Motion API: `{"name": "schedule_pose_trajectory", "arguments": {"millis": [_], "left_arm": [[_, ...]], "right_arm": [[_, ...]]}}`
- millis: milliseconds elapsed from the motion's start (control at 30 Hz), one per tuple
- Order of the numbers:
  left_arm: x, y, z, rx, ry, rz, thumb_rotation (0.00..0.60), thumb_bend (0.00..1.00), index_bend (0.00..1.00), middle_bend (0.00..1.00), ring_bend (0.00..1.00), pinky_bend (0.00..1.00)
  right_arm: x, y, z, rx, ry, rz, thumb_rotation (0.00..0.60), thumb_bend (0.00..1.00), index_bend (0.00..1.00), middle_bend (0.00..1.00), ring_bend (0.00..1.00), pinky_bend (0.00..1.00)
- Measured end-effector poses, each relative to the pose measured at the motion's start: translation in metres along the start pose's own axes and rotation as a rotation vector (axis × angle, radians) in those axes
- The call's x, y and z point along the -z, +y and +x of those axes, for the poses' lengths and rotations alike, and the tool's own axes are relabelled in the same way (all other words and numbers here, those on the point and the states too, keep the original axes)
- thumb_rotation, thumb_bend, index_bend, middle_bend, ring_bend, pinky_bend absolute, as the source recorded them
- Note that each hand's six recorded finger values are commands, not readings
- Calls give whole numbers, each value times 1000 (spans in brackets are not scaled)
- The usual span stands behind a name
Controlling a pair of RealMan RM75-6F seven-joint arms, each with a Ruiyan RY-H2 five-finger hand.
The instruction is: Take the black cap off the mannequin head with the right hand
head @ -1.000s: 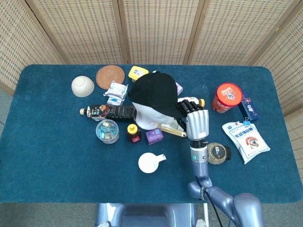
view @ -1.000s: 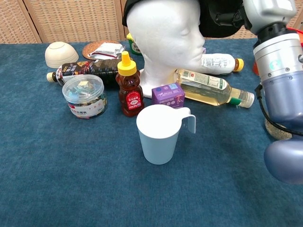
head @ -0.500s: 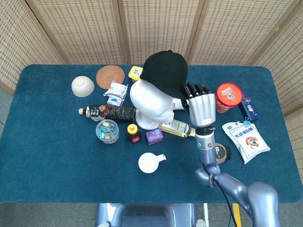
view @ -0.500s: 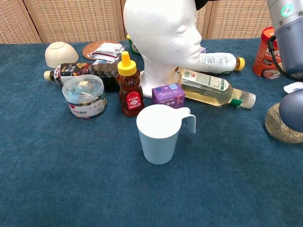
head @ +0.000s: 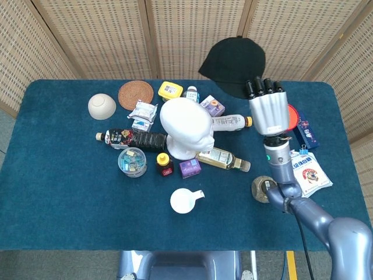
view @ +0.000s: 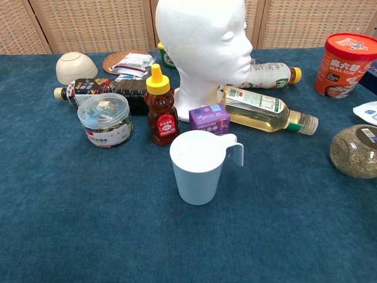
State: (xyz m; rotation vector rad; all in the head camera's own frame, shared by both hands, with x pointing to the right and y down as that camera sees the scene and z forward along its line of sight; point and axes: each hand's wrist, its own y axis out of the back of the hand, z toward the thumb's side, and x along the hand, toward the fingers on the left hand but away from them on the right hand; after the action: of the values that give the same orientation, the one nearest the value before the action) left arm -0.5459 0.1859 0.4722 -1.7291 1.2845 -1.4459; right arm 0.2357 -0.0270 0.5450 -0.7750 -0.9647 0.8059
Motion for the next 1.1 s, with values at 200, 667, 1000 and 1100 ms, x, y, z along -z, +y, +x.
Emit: {"name": "schedule_pose_trajectory", "arguments": {"millis": [200,667,1000,1100], "left_arm": [[-4,-3,1,7,-13,-2,600,78,0,0,0,0],[-17,-12,-1,21,-35,1,600,78,0,0,0,0],[-22,-20,-2,36,-42,-7,600,78,0,0,0,0],[-23,-20,-1,40,-42,-8,600,78,0,0,0,0]], "right_arm": [[36,-23,36,-128,44,129,600,634,606,733,669,815],[10,-33,117,-305,215,62,600,635,608,735,674,818],[-17,-18,140,-387,254,-65,600,9,234,416,449,613],[-25,-12,146,-452,256,-105,600,0,106,260,316,546]]}}
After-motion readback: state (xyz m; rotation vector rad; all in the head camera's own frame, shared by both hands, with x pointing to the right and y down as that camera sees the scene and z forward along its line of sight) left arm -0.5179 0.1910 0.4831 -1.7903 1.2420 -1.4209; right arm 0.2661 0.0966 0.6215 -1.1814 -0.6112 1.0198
